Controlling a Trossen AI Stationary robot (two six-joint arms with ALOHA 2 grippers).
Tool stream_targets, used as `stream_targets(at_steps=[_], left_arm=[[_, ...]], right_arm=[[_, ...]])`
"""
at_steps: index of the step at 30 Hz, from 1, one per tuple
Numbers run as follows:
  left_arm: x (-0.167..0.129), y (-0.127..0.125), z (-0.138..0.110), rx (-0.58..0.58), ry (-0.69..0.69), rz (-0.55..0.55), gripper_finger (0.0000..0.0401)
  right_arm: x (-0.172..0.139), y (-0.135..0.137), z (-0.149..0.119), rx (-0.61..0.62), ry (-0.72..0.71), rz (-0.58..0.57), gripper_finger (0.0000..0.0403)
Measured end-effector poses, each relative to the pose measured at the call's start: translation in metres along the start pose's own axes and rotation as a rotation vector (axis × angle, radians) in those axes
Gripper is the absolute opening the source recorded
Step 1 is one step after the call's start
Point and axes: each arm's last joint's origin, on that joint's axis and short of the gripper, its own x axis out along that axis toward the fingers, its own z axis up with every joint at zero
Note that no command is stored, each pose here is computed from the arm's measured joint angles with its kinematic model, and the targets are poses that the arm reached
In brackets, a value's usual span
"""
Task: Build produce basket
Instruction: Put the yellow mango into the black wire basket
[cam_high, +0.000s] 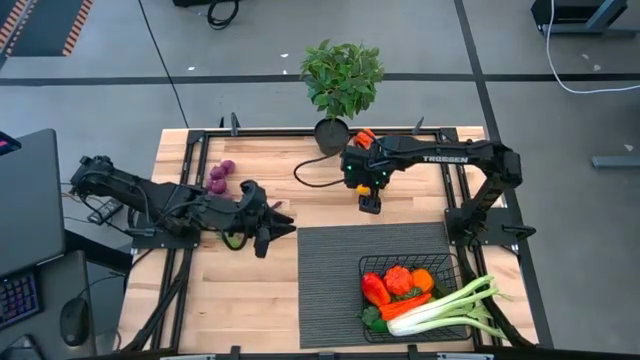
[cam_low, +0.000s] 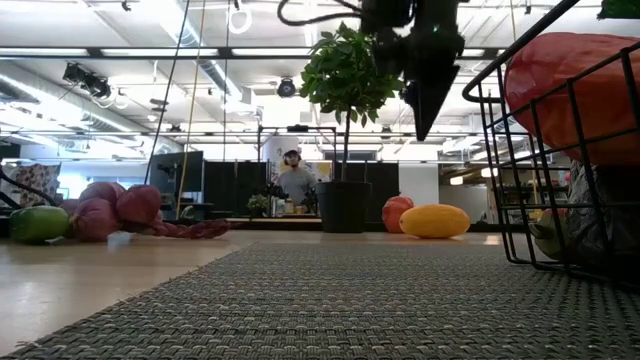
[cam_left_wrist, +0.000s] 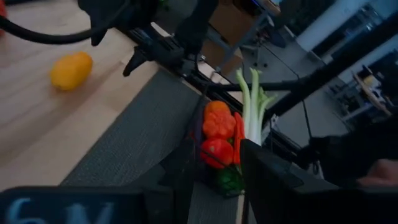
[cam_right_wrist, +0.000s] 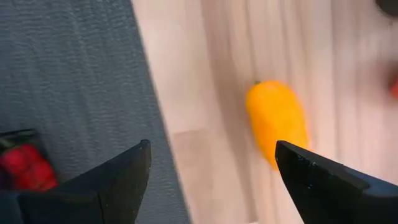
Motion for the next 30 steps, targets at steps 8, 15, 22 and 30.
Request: stream_targets(at_steps=[8,15,22,30], left_arm=[[0.0,0.001,0.002,-0.028,-0.048,0.041,0.0132],[0.0,0.003,0.003,-0.046,-0.102,0.098,0.0132],[0.001,0.007,0.007,-0.068,-0.145,0.136,0.0133],[0.003,0.012,0.012,-0.134,-0.168,0.154,0.0132]], right_arm=[[0.014,-0.031,0.004,-0.068,0.047,-0.017,0.0346],[0.035,-0.042,0.002,-0.118,0.094,-0.011,0.0346],[0.067,-0.049,-0.013,-0.096,0.18,-0.006,0.0346],[0.093,-0.055,-0.028,-0.064,0.194,-0.05,0.0346]])
